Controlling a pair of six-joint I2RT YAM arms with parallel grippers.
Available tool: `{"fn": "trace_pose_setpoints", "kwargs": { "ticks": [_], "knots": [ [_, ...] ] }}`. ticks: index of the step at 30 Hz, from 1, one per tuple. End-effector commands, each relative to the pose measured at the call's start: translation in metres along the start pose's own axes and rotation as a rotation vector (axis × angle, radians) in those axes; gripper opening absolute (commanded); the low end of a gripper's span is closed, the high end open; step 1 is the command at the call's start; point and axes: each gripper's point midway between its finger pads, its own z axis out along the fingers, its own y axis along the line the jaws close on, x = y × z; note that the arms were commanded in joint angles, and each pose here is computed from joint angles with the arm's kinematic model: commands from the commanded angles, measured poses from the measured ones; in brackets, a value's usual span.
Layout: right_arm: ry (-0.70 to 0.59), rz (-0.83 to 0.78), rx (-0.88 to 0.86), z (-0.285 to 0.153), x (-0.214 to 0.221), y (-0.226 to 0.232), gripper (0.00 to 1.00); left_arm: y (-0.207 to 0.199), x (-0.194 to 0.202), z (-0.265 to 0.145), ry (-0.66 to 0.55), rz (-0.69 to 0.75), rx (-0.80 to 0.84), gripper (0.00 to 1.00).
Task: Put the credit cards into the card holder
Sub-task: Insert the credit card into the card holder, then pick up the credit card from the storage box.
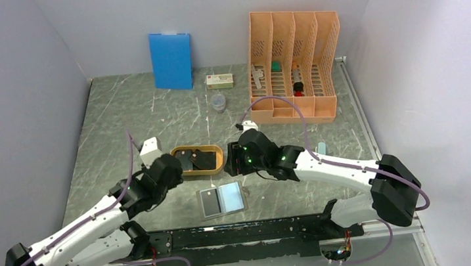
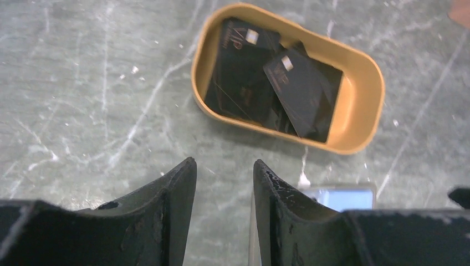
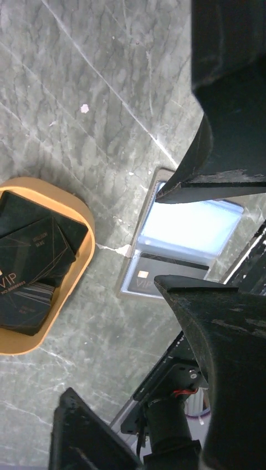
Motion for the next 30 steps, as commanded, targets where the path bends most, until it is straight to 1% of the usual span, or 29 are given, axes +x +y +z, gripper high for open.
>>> {"fn": "trace_pose_setpoints", "kwargs": {
  "ticks": [1,3,5,9,13,16,20,26,30],
  "knots": [
    [-0.087,0.009,-0.124,-0.002,-0.022,0.023,0.54,-0.016,-0.019,0.011,0.052,-0.008,0.09,0.47],
    [-0.1,0.012,-0.17,0.001,-0.031,0.033,0.54,-0.019,-0.024,0.014,0.057,-0.032,0.103,0.47],
    [-0.075,0.017,-0.192,0.011,-0.038,0.04,0.54,-0.02,-0.024,0.017,0.07,-0.055,0.112,0.47],
    [-0.021,0.02,-0.182,0.041,-0.044,0.046,0.56,-0.015,-0.019,0.024,0.099,-0.091,0.096,0.47],
    [0.011,-0.012,-0.163,0.073,-0.048,0.049,0.6,-0.014,-0.02,0.026,0.106,-0.108,0.102,0.48],
    [0.047,-0.03,-0.13,0.098,-0.047,0.046,0.63,-0.014,-0.023,0.025,0.101,-0.105,0.104,0.47],
    [0.08,-0.04,-0.102,0.12,-0.044,0.041,0.66,-0.012,-0.021,0.024,0.107,-0.1,0.106,0.47],
    [0.104,-0.068,-0.037,0.14,-0.036,0.024,0.66,-0.008,-0.016,0.025,0.116,-0.104,0.101,0.46],
    [0.135,-0.065,-0.04,0.15,-0.028,0.018,0.67,-0.005,-0.011,0.026,0.126,-0.102,0.096,0.46]
  ]
}}
